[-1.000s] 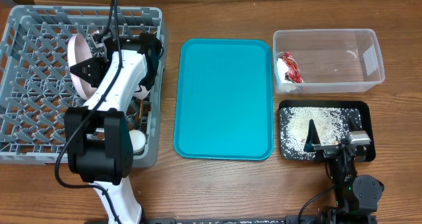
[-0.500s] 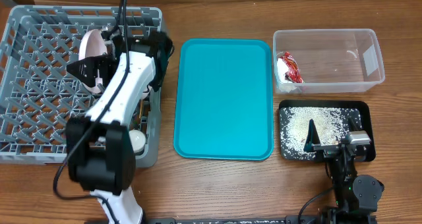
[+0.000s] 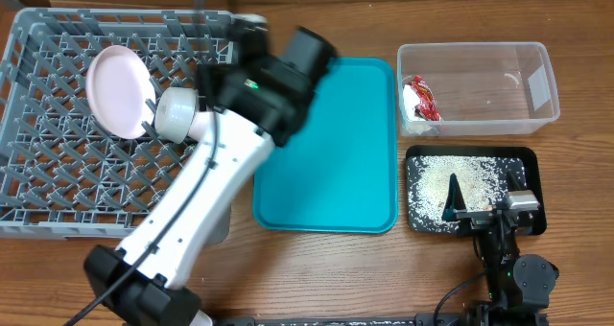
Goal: Sort waste into correct bins and load items into the dishwasher
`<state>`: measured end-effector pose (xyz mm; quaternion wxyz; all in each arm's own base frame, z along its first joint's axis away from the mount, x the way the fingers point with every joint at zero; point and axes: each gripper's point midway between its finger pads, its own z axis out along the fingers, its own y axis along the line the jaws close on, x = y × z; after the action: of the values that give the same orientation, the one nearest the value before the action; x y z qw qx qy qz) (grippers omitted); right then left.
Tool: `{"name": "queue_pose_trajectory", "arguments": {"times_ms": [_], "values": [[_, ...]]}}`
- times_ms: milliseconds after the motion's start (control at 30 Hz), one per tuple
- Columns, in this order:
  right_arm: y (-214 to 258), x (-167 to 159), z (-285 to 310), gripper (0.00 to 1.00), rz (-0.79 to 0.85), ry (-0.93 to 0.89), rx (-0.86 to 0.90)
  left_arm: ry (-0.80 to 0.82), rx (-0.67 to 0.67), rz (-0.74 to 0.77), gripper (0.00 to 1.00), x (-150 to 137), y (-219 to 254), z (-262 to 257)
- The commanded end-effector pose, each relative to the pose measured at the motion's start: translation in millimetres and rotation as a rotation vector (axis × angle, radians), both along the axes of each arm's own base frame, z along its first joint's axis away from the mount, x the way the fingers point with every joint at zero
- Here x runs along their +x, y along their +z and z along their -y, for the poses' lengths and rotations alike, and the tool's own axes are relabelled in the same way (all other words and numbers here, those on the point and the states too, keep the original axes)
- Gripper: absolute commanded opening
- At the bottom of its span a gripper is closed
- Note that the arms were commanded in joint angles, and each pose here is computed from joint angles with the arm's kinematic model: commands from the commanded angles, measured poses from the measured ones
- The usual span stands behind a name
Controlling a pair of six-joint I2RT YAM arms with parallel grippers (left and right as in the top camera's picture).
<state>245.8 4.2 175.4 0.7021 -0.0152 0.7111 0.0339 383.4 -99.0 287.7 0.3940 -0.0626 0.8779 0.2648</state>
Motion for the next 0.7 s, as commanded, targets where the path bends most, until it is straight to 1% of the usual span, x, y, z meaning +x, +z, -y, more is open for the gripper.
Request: {"name": "queue_pose_trajectory", "arguments": {"times_ms": [0,100,133,233,367,400,433,467,500,667], "values": [[-1,0,0,1.00,0.007,0.003,-0.001,-0.238,-0.131,-0.128,0.96,-17,-17,64],[-1,0,0,1.00,0.007,0.003,-0.001,-0.330,-0.175,-0.167,0.95,-31,-23,95],[-1,0,0,1.00,0.007,0.003,-0.001,-0.346,-0.177,-0.173,0.92,-35,-23,100],[-1,0,0,1.00,0.007,0.003,-0.001,-0.345,-0.209,-0.164,0.91,-45,-15,103],[-1,0,0,1.00,0.007,0.003,-0.001,-0.373,-0.283,-0.121,0.88,-61,16,95],[-1,0,0,1.00,0.007,0.003,-0.001,-0.375,-0.296,-0.089,0.89,-66,29,87],[-1,0,0,1.00,0.007,0.003,-0.001,-0.378,-0.310,-0.066,0.92,-71,39,83],[-1,0,0,1.00,0.007,0.003,-0.001,-0.386,-0.329,-0.036,0.98,-77,52,76],[-1,0,0,1.00,0.007,0.003,-0.001,-0.394,-0.348,-0.011,1.00,-84,64,70],[-1,0,0,1.00,0.007,0.003,-0.001,-0.420,-0.445,0.116,1.00,-123,113,33]]}}
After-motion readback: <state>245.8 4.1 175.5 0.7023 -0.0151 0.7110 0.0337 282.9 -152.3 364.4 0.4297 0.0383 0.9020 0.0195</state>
